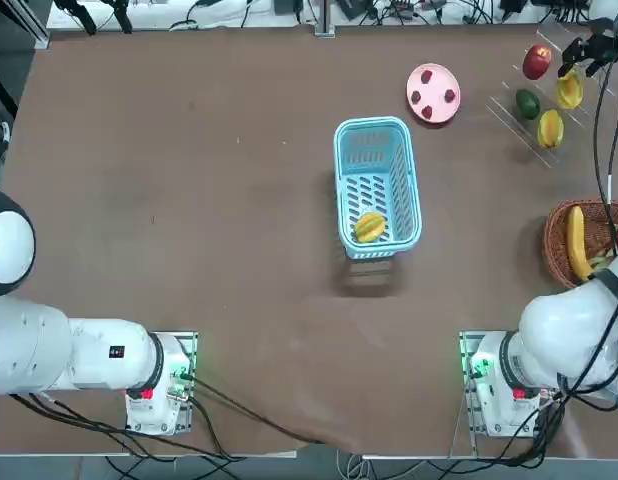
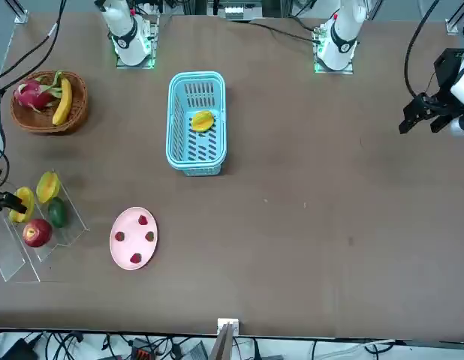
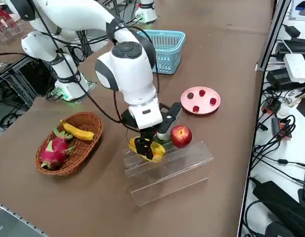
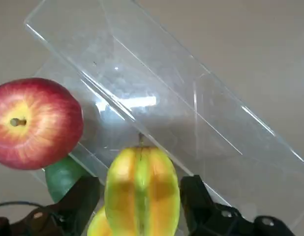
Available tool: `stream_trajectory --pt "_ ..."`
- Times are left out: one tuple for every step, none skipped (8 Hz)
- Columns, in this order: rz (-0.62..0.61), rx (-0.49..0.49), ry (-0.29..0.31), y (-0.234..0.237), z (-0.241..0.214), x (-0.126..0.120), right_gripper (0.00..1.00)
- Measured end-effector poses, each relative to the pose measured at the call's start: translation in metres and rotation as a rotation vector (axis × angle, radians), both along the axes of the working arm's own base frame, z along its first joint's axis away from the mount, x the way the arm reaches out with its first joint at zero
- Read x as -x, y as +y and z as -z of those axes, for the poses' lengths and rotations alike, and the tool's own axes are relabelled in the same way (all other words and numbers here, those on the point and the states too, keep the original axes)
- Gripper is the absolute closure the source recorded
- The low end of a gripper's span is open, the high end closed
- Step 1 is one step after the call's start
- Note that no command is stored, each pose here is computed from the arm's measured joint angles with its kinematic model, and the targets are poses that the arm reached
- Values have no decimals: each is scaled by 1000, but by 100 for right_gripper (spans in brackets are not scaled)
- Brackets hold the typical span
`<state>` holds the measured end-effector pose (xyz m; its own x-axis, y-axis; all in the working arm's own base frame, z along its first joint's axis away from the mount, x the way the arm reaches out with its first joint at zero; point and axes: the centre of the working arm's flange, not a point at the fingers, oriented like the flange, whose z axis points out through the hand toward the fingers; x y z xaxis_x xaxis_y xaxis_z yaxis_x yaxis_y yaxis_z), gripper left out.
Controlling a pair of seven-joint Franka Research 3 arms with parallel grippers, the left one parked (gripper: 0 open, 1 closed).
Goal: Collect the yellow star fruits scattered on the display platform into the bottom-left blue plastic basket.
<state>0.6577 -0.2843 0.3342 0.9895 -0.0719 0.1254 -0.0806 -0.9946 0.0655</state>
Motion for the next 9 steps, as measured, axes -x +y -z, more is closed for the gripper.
stream_trajectory --pt "0 -6 -4 2 2 -2 1" --pt "-1 -11 -6 4 2 -3 4" --pt "-1 -14 -7 5 2 -3 7" --pt "-2 -14 -8 6 2 -4 9" --pt "-2 -15 -7 6 2 -4 12" --pt "0 -18 1 5 2 -2 17" --pt "3 -26 20 4 2 0 18" --pt "5 -34 40 3 2 3 32" --pt "5 -40 54 4 0 5 54"
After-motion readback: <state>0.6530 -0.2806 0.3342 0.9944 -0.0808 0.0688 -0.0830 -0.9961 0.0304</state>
